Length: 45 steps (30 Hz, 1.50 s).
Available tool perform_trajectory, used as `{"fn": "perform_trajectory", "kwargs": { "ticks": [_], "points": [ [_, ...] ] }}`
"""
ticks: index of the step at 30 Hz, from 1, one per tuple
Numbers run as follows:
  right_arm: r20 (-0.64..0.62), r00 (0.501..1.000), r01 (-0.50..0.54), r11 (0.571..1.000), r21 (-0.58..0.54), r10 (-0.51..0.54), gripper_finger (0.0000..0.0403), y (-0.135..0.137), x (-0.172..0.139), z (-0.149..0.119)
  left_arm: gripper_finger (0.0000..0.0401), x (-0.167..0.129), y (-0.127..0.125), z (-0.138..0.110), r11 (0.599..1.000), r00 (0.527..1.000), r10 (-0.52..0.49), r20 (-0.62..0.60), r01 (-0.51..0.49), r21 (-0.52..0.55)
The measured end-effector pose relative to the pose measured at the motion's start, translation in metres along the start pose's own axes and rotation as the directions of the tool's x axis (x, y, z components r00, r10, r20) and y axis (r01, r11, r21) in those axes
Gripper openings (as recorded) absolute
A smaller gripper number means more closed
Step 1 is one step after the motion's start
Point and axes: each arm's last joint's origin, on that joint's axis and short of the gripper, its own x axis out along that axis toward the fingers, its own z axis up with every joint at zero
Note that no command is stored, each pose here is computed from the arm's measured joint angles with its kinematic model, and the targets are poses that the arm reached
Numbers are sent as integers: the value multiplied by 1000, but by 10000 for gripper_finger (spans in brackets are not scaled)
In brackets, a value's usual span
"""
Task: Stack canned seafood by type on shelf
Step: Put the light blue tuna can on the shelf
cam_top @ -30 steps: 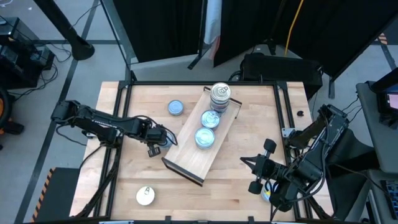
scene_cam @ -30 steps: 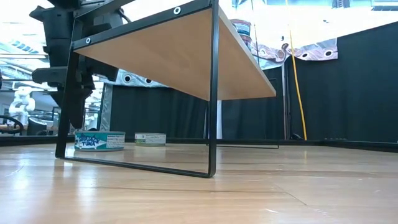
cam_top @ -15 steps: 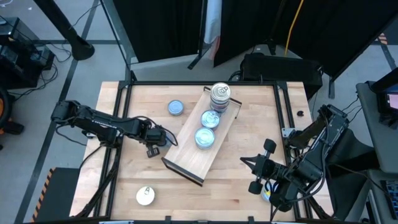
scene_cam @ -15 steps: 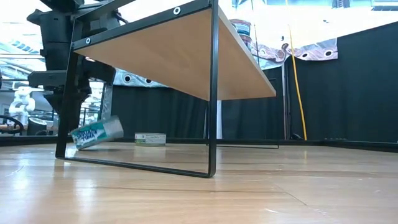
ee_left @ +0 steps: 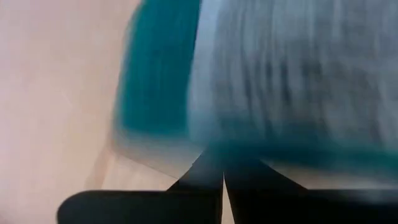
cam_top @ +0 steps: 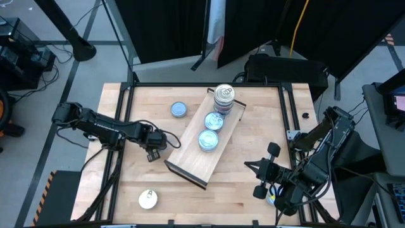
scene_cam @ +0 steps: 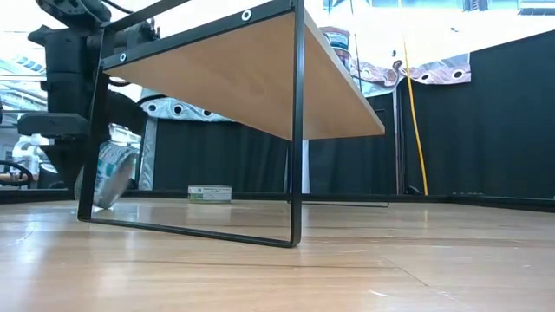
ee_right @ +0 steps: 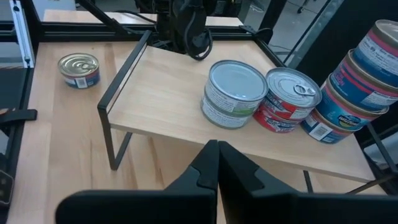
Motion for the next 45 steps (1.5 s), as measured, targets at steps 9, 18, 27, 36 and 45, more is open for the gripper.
{"fn": "perform_trajectory", "kwargs": {
  "ticks": [9, 18, 27, 36, 45],
  "points": [
    [-12, 1000, -11, 1000, 1, 11, 0, 0, 0, 0, 14, -2, -5, -9, 1000, 1000, 0, -19, 0, -18],
    [-13, 1000, -11, 1000, -3, 11, 0, 0, 0, 0, 15, -19, -11, -19, 998, 996, -61, -61, 60, -13],
    [-13, 1000, -11, 1000, -11, 11, 0, 0, 0, 0, 18, -99, -25, -18, 951, 988, -112, 109, 75, 301],
    [-12, 1000, -11, 1000, -9, 10, 0, 0, 0, 0, 165, -114, -14, -10, 791, 985, 92, 145, -161, 591],
    [-10, 1000, -13, 1000, 6, 13, 0, 1, 0, 0, 295, -93, -21, 1, 498, 968, 221, 120, -218, 839]
  ]
}}
